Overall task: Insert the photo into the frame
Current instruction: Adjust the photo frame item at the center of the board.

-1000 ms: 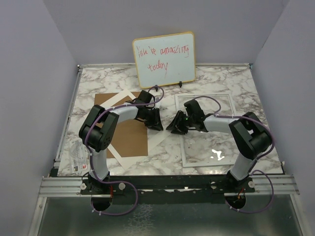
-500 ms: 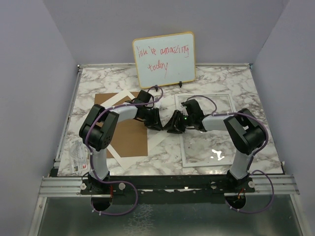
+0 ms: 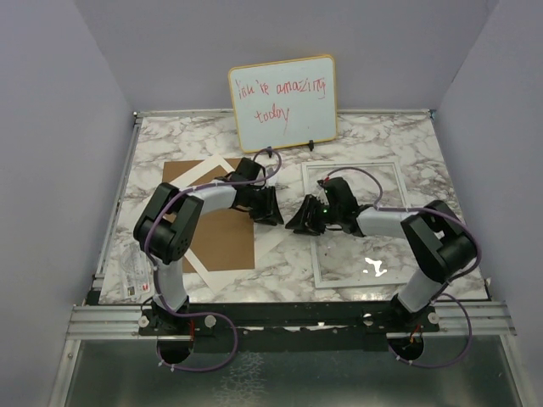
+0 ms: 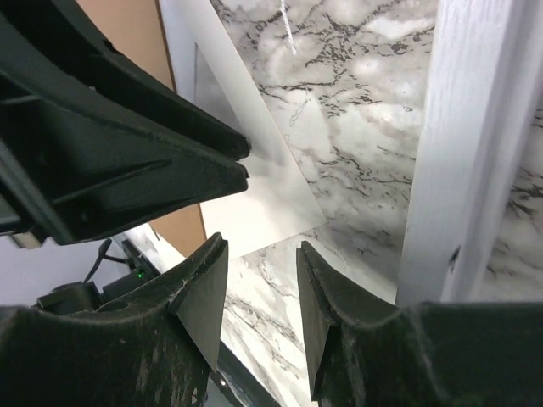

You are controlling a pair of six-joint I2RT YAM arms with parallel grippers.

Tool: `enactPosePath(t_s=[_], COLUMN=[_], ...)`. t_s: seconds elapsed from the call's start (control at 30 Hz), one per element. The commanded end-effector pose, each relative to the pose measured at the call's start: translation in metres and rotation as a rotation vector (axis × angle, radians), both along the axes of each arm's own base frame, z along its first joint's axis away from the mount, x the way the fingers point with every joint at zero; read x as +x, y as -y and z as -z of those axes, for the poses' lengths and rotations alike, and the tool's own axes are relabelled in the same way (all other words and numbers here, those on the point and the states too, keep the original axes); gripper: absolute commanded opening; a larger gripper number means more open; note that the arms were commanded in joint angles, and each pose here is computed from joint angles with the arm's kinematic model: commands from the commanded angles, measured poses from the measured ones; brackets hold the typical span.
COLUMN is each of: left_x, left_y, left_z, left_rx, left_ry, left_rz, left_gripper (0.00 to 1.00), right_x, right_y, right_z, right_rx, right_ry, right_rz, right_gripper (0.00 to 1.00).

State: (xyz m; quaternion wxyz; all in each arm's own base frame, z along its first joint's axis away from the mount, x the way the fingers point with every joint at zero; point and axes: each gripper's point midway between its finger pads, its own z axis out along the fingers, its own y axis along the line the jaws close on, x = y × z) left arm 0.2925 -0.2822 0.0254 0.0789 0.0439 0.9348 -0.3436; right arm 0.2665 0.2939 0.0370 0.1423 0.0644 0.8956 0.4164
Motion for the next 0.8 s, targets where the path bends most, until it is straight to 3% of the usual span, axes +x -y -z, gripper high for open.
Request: enactPosePath(t_s=[0.0, 0.37, 0.77], left_x=[-0.05, -0.089, -0.139], left_y=[-0.043, -0.031, -0.036], left_z=[0.064, 0.07, 0.07], left_rx=[0.249, 0.237, 0.23], left_ry=[-0.134, -0.145, -0.155], left_rz=[-0.027, -0.021, -0.042], left_gripper=[0.37, 0.4, 0.42], right_x=[0.005, 0.001, -0.002], right_y=[0.024, 0.041, 0.059], right_z=[-0.007, -0.039, -0.039], right_rx=[-0.122, -0.143, -0.265], right_ry=[0.068, 0.149, 0.065], right_rz=[0.081, 0.12, 0.184], right_gripper=[0.43, 0.43, 0.43])
